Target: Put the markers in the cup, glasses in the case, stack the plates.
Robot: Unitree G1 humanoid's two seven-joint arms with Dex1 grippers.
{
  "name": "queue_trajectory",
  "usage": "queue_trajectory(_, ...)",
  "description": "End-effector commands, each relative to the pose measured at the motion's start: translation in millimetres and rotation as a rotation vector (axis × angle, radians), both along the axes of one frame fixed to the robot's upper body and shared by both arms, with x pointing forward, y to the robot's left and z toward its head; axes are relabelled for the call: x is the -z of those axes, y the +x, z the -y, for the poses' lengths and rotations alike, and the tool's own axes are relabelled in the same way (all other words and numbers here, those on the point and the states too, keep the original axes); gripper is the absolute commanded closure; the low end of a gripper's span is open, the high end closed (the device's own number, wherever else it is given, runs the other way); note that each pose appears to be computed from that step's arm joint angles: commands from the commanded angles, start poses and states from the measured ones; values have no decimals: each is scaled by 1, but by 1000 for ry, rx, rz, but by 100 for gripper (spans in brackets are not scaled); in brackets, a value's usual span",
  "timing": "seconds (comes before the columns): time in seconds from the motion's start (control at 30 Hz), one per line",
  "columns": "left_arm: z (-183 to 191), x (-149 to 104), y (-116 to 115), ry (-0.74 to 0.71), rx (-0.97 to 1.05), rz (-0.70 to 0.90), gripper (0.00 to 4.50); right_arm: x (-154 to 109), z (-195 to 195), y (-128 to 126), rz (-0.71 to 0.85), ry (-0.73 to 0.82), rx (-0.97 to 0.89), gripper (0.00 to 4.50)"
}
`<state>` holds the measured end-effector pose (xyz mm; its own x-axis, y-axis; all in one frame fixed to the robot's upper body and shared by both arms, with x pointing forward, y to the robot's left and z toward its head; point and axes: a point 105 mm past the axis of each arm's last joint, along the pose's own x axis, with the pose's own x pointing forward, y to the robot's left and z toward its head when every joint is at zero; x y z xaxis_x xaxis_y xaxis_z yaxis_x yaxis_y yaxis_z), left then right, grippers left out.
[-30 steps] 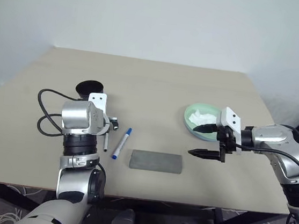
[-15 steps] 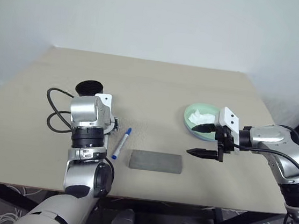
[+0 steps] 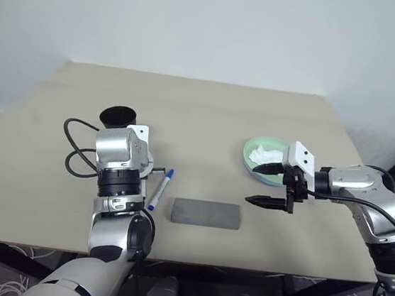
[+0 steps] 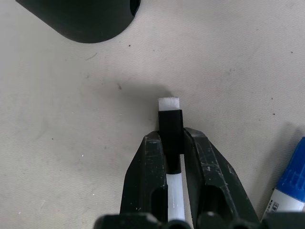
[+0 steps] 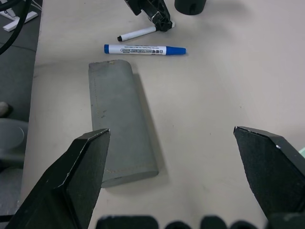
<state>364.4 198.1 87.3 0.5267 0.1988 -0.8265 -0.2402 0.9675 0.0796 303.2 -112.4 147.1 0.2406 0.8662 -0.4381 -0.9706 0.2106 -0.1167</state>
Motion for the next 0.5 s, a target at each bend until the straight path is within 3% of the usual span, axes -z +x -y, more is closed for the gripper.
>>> queue_trajectory(0.03, 24, -47, 19, -17, 185, 174, 440, -15, -2, 3, 63, 14, -9, 0)
queue_trajectory(0.13, 51, -69, 22, -46, 411, 282, 440, -15, -3, 3, 63, 14, -11, 0)
queue_trajectory(0.27, 78, -118, 26, -97, 671, 547, 440, -15, -4, 3, 64, 17, -15, 0)
queue_trajectory(0.43, 61, -170, 44, 22, 646, 875, 440, -15, -5, 3, 66, 17, -17, 0)
queue_trajectory(0.5, 32, -204, 55, 120, 492, 1060, 440, -15, -6, 3, 68, 18, -19, 0)
